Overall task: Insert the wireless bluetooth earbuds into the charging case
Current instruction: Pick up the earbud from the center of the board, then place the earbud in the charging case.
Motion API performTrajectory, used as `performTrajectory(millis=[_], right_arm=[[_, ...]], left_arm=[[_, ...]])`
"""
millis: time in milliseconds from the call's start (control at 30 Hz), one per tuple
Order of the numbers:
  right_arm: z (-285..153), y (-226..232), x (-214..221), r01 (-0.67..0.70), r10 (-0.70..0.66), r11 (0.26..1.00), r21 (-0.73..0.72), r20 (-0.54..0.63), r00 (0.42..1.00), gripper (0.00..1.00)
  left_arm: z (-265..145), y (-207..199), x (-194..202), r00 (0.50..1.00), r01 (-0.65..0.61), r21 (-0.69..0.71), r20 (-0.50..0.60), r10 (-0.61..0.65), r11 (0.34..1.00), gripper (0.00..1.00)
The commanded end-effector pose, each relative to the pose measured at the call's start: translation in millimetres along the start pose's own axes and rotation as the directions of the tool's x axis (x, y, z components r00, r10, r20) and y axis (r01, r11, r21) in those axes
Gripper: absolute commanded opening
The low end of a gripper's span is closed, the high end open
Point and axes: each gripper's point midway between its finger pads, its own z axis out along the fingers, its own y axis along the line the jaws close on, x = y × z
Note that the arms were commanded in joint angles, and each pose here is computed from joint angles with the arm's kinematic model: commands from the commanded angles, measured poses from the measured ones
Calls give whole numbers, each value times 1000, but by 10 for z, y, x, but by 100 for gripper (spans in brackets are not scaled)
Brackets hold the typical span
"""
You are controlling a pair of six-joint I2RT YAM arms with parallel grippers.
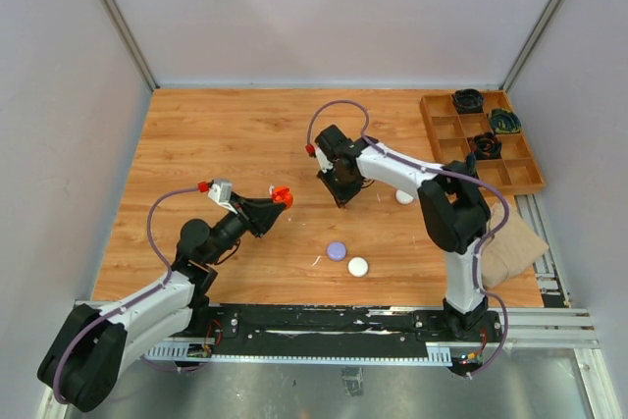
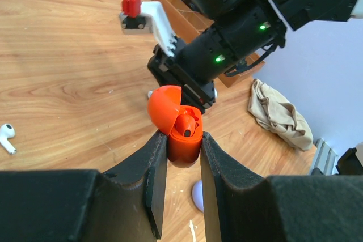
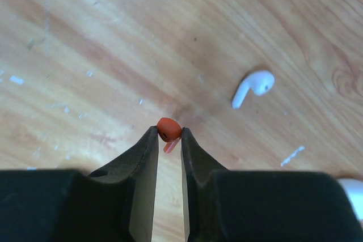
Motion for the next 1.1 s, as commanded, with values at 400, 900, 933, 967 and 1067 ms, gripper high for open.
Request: performTrajectory(millis=[400,900,933,967,1067], right_arm=[[-1737,566,-409,242,-127,965,-97,638,760,13],[-2942,1519,-265,600,-117,798,-50,965,236,12],[-2990,1548,-258,609,-109,792,-45,971,213,12],[-3033,1570,-253,614,-101,788,-38,976,191,12],[-3116,1617,-248,626,-80,780,-28,986,143,11]], left_arm=[[14,-522,-439,968,-229,233,153,197,945,0],[-31,-991,-720,918,-388,392,248,310,834,0],[-33,-1009,-725,916,-392,399,250,313,829,0],[-35,-1025,-733,916,-393,405,252,312,826,0],[-45,-1065,-746,918,-388,422,255,303,820,0]])
